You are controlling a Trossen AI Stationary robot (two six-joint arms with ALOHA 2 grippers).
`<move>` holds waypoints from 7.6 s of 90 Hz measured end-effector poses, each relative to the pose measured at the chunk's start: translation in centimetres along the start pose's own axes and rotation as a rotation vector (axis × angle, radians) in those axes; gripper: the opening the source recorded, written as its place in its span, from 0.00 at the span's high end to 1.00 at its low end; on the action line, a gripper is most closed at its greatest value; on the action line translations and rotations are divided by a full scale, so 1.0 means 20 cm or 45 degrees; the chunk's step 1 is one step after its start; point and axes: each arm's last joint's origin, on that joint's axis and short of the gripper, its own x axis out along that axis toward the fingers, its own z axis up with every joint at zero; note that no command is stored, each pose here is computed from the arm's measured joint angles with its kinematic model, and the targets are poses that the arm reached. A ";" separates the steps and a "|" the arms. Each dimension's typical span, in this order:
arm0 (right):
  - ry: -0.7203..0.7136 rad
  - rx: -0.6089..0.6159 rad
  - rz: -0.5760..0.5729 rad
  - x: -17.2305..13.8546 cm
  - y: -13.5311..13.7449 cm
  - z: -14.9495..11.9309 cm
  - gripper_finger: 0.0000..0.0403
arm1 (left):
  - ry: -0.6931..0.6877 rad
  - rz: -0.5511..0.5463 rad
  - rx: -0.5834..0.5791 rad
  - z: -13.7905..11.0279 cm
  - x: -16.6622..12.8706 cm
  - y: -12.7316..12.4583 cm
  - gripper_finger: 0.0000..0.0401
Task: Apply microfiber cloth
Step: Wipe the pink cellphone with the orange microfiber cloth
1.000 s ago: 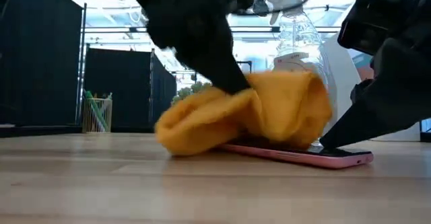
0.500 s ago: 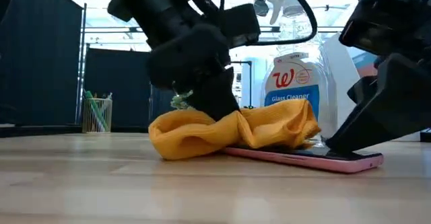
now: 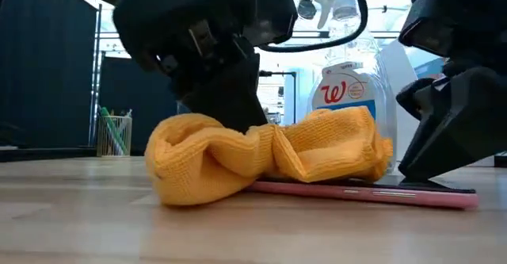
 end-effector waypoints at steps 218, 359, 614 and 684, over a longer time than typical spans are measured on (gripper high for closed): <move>-0.265 0.274 -0.015 0.22 0.06 -0.04 0.80 | -0.122 0.161 0.186 0.16 -0.27 0.08 1.00; -0.232 0.264 0.016 0.22 0.06 -0.05 0.84 | 0.004 0.221 0.214 0.04 0.06 0.08 1.00; 0.024 0.208 0.051 0.09 0.19 0.08 0.88 | 0.071 0.214 0.176 0.11 -0.24 0.20 1.00; -0.513 0.085 -0.061 -0.31 -0.05 0.54 0.17 | -0.166 0.076 0.244 0.24 -0.52 0.09 1.00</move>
